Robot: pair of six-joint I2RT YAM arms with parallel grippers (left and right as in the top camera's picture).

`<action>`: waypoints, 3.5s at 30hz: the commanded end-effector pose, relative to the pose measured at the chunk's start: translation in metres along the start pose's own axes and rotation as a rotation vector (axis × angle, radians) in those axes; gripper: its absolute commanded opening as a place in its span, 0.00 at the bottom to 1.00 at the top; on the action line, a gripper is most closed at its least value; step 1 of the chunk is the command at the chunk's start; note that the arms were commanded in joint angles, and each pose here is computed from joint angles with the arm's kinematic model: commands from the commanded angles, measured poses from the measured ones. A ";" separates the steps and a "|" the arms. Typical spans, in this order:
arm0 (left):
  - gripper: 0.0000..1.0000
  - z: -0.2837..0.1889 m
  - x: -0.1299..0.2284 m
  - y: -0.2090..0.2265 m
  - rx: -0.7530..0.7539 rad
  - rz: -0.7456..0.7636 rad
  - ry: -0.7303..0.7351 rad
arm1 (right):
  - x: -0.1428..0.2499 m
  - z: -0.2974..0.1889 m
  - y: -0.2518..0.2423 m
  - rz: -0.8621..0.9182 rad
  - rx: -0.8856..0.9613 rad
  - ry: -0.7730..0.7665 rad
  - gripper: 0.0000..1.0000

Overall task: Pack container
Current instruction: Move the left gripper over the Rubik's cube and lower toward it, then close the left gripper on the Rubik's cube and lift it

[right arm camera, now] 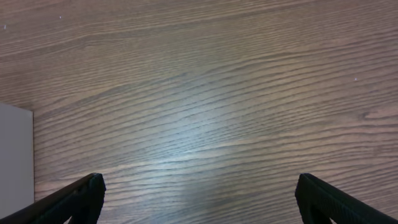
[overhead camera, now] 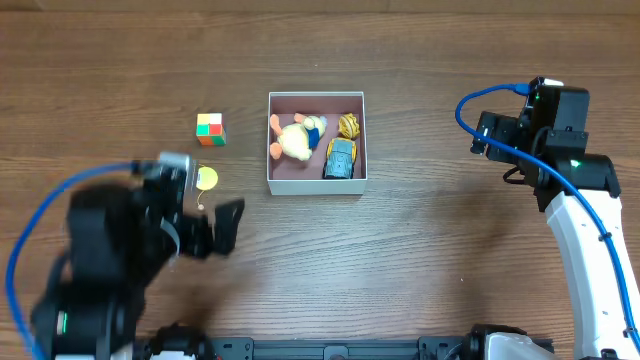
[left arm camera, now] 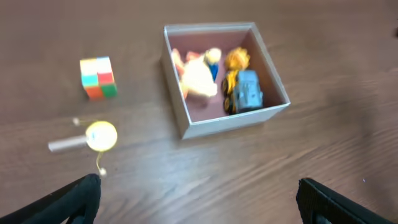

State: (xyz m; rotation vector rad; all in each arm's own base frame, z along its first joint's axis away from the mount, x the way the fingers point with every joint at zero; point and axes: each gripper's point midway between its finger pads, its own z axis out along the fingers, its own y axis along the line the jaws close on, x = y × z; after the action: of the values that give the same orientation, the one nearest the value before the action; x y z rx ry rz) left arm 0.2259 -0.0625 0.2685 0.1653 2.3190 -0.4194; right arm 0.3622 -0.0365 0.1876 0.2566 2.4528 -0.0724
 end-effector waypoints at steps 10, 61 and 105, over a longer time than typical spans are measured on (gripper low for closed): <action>1.00 0.081 -0.064 0.042 -0.101 -0.177 0.350 | -0.002 -0.001 -0.003 -0.005 0.014 -0.010 1.00; 1.00 0.275 0.008 0.164 -0.399 -0.269 0.598 | -0.002 -0.001 -0.003 -0.005 0.014 -0.010 1.00; 0.47 0.294 0.006 0.187 -0.436 -0.182 0.569 | -0.002 -0.001 -0.003 -0.005 0.014 -0.010 1.00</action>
State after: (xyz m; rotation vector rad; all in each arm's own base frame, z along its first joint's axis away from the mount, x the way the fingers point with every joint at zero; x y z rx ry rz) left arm 0.4574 0.0067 0.0193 -0.1762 2.9496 0.0620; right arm 0.3620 -0.0365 0.1872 0.2567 2.4535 -0.0725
